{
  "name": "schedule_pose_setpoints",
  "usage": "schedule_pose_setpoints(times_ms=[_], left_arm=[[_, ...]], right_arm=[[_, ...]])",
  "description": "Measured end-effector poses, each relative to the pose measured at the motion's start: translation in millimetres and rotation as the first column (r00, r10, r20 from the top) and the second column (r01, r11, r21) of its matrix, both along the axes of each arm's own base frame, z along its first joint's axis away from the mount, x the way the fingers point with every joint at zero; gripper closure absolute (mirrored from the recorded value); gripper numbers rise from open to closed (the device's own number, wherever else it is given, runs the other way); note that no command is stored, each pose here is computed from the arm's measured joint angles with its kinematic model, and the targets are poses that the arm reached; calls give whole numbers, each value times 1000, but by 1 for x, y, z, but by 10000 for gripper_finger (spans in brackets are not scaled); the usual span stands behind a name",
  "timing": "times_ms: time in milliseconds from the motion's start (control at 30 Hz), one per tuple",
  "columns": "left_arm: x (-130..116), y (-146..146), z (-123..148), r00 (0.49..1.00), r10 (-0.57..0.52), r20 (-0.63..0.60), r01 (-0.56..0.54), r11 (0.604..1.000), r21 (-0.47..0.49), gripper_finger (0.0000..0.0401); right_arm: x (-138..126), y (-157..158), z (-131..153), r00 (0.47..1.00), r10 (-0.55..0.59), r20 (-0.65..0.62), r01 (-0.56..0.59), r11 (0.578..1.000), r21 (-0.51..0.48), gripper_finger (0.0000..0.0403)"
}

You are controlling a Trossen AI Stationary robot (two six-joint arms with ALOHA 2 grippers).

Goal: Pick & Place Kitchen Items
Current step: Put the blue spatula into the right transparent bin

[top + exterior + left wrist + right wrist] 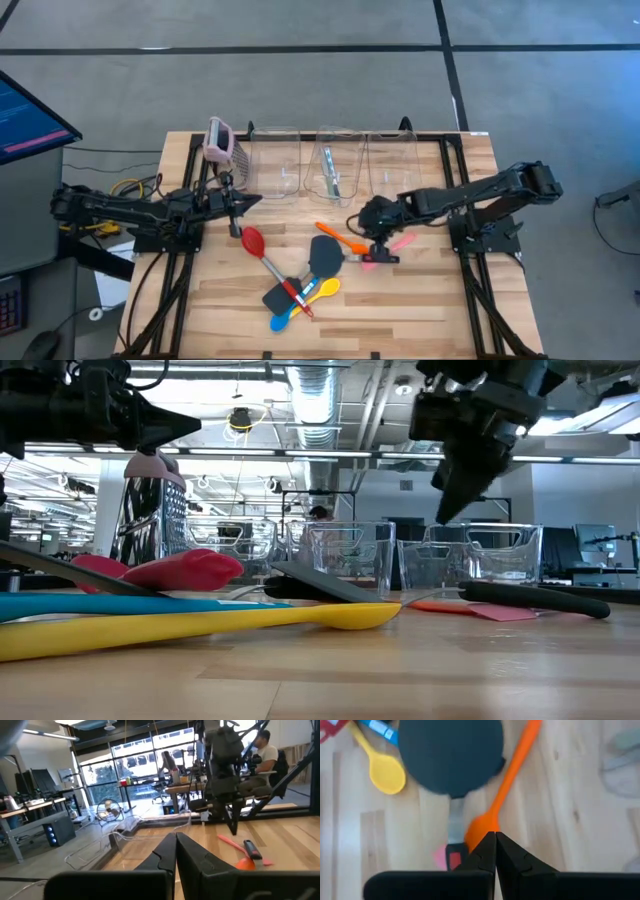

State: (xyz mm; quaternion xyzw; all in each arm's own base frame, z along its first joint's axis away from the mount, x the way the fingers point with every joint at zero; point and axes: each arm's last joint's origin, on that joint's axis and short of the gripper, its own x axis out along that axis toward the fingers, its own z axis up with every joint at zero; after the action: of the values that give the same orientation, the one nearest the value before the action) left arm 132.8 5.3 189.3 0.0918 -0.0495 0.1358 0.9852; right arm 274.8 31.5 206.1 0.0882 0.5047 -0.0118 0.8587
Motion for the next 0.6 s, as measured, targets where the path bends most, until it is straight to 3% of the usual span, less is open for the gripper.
schedule_pose_setpoints(times_ms=[100,267,600], left_arm=[[1,0,-1,1000,10,-7,-10,1000,-1,399],[2,0,-2,1000,16,-19,-16,1000,-1,399],[2,0,-2,1000,15,-14,-15,1000,-1,399]], right_arm=[[1,8,-6,992,42,-122,-41,999,7,403],[11,23,-7,969,108,-221,-100,994,50,403],[32,41,-7,964,142,-224,-135,990,48,402]])
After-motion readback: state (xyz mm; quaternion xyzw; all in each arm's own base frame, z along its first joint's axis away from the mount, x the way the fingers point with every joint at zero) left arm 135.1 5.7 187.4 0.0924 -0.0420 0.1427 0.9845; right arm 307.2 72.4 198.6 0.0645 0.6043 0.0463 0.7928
